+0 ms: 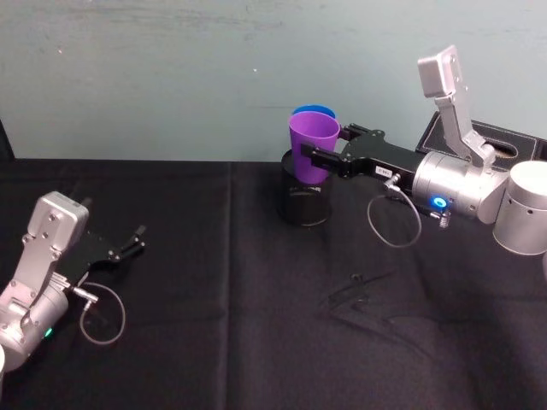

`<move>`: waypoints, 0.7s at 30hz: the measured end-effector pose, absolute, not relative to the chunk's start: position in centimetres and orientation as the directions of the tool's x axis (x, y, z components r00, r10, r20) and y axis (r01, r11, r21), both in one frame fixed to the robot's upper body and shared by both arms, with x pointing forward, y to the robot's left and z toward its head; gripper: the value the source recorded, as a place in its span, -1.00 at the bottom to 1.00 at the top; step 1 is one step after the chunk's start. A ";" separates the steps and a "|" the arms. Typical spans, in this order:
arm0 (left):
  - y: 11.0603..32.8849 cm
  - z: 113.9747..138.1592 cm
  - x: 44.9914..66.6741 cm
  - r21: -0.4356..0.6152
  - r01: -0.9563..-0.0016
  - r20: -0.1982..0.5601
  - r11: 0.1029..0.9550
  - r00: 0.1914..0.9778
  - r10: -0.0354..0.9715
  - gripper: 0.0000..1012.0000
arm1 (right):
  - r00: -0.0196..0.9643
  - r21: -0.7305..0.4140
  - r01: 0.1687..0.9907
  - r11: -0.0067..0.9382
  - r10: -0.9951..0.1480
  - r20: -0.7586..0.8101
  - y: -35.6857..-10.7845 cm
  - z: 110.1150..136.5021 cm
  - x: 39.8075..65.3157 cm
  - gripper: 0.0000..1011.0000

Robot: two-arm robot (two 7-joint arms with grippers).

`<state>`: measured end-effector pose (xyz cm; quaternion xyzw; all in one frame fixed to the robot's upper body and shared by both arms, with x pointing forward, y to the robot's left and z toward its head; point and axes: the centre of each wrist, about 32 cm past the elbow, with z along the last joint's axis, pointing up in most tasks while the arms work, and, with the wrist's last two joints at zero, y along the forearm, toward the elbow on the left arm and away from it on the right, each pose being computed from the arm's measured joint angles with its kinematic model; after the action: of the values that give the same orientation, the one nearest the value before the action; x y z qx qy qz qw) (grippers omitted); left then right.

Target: Pick up one cup with a gripper and tap it against the other cup.

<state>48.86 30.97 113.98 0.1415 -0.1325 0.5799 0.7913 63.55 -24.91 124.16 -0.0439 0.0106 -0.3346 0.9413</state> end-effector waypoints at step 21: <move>31.0 114.0 48.9 0.070 -0.955 0.374 0.287 0.292 0.880 1.00 | 0.765 -0.088 0.641 0.762 -0.644 0.000 -24.1 124.2 65.7 0.43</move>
<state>48.86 30.97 113.98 0.1415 -0.1325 0.5799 0.7913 65.72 -24.07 124.16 -0.0411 0.0151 -0.3423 0.9386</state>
